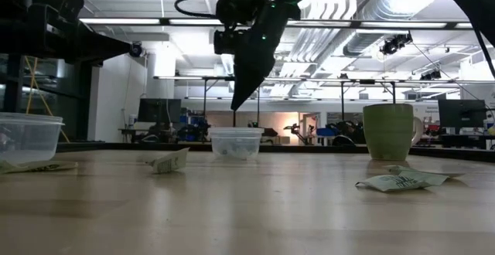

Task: Pick and place Stevia / Truvia into bins
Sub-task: Put the stevia packet into the right transparent container

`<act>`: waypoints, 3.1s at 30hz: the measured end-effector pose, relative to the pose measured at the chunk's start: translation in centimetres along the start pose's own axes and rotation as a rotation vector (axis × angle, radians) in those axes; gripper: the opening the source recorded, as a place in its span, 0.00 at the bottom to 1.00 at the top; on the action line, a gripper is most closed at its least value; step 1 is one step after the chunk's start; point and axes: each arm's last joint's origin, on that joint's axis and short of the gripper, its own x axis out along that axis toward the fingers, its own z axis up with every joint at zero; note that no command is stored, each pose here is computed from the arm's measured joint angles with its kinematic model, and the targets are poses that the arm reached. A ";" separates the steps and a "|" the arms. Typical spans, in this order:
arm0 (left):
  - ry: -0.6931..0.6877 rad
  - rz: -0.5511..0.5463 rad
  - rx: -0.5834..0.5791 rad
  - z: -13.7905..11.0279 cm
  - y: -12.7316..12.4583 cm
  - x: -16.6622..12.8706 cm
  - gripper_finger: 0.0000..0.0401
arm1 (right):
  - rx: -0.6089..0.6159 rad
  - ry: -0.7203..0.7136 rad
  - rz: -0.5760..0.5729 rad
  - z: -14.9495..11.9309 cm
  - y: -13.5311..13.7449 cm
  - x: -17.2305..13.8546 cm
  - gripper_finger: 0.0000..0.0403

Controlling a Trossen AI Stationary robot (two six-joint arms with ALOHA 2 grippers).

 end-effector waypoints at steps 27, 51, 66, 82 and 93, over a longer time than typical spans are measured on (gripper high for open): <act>0.000 0.000 0.000 0.0 0.0 0.0 0.15 | -0.083 0.321 0.157 -2.9 22.9 -2.3 0.43; 0.000 0.000 0.000 0.0 0.0 0.0 0.15 | 0.009 0.464 0.264 -8.7 24.4 2.7 0.49; 0.001 0.000 0.000 0.0 0.0 0.0 0.15 | 0.000 0.358 0.243 -7.8 24.2 3.1 0.15; 0.000 0.000 0.000 0.0 0.0 0.0 0.15 | -0.246 0.239 -0.074 -3.4 19.4 1.0 0.01; 0.000 0.000 0.000 0.0 0.0 0.0 0.15 | -0.133 0.039 -0.376 1.5 8.3 -0.4 0.01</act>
